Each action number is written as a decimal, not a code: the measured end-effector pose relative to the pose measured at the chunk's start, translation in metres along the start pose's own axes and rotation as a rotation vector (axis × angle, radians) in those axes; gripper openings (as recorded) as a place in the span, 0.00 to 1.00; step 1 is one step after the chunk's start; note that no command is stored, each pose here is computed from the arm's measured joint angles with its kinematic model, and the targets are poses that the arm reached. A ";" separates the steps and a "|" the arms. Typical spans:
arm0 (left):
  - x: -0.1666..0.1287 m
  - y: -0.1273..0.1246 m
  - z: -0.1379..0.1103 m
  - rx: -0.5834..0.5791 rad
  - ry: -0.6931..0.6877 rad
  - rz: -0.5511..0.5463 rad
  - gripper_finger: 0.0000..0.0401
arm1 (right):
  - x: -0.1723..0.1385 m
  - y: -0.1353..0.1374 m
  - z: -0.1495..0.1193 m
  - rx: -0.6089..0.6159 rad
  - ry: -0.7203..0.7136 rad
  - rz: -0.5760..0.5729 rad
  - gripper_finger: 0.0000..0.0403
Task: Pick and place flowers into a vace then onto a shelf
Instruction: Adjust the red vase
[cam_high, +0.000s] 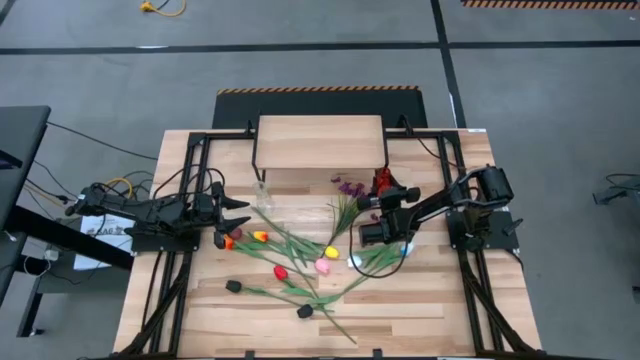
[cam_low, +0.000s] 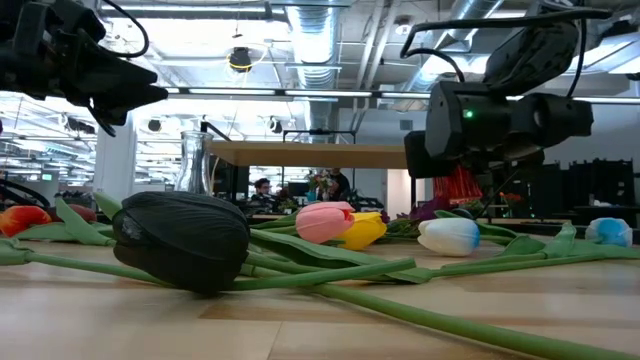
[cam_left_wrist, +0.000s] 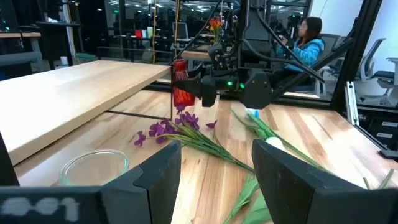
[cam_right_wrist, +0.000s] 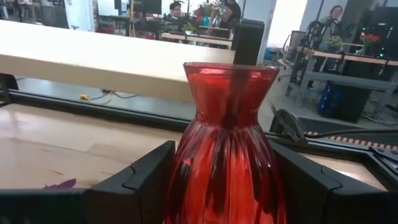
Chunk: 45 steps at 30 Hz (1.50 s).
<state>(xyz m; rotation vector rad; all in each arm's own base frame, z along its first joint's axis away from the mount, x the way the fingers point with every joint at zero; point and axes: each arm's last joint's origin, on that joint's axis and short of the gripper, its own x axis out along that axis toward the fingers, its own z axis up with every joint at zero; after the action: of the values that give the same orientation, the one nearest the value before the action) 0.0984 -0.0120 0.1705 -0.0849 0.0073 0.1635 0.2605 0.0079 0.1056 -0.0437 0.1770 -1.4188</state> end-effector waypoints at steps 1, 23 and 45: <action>0.000 0.000 0.000 0.000 0.001 0.000 0.47 | 0.000 0.000 0.000 0.000 0.000 0.000 0.56; 0.000 0.000 -0.001 0.002 0.006 0.002 0.47 | -0.002 -0.001 -0.003 -0.006 0.047 0.014 0.57; 0.000 0.000 -0.001 0.002 0.006 0.002 0.47 | -0.002 -0.001 -0.006 -0.013 0.149 0.027 0.57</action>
<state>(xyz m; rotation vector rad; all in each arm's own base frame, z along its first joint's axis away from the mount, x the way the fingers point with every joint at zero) 0.0983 -0.0119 0.1698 -0.0831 0.0138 0.1652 0.2581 0.0107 0.1002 0.0542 0.3091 -1.3940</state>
